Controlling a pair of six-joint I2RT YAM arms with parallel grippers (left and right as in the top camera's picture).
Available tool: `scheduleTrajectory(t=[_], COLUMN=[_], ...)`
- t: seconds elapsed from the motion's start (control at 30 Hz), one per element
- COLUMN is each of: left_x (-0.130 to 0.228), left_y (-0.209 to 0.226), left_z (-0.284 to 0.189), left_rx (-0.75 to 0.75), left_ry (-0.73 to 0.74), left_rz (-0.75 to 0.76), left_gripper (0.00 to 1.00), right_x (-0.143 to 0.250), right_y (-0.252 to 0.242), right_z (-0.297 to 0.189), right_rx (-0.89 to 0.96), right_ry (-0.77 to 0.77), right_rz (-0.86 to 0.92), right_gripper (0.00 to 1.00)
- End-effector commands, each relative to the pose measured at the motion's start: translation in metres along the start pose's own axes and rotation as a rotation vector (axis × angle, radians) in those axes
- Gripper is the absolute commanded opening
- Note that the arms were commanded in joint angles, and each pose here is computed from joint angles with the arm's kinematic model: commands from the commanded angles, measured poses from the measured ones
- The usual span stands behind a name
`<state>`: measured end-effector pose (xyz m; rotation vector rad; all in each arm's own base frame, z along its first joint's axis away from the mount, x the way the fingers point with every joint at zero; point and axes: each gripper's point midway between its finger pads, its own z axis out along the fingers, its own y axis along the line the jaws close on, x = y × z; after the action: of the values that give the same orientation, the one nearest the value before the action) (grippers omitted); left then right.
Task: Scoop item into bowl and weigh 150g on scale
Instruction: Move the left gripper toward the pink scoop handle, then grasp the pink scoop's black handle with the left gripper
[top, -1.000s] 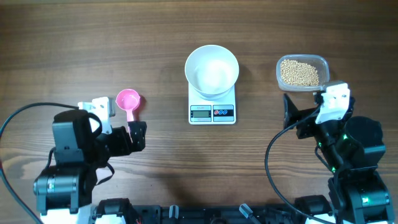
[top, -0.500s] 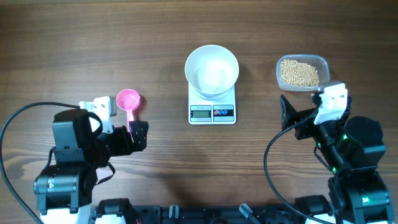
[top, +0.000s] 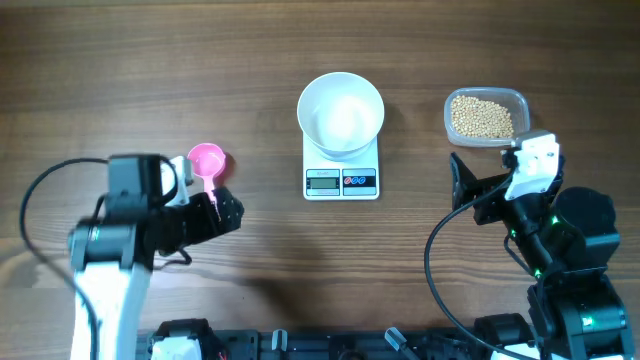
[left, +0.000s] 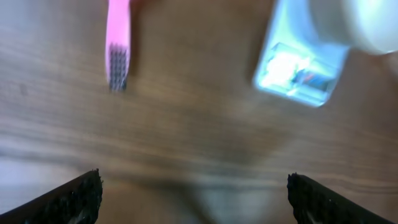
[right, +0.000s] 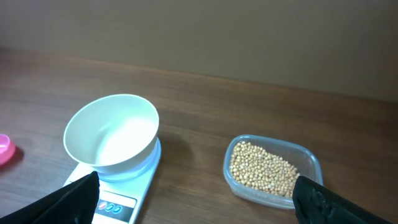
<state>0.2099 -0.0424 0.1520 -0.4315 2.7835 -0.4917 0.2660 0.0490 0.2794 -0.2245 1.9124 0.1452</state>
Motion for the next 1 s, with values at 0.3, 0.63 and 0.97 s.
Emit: scheduleTrajectory(t=[0.3,0.63,0.97], left_x=[-0.004,-0.032,-0.045], left_y=[0.01,0.049,0.046], left_z=[0.027,0.027,0.067], left_rx=[-0.07,-0.295,-0.256], left_ry=[0.176,0.027,0.101], left_rz=[-0.09,-0.239,-0.233], left_gripper=[1.0,1.0,0.99], right_x=[0.009,0.04,0.048], right_y=[0.016,0.026,0.033], right_z=[-0.002,0.022,0.032], right_rx=[-0.09,-0.151,-0.192], right_ry=[0.053,0.213,0.256], right_rz=[0.079,0.139,0.152], right_gripper=[1.0,1.0,1.0])
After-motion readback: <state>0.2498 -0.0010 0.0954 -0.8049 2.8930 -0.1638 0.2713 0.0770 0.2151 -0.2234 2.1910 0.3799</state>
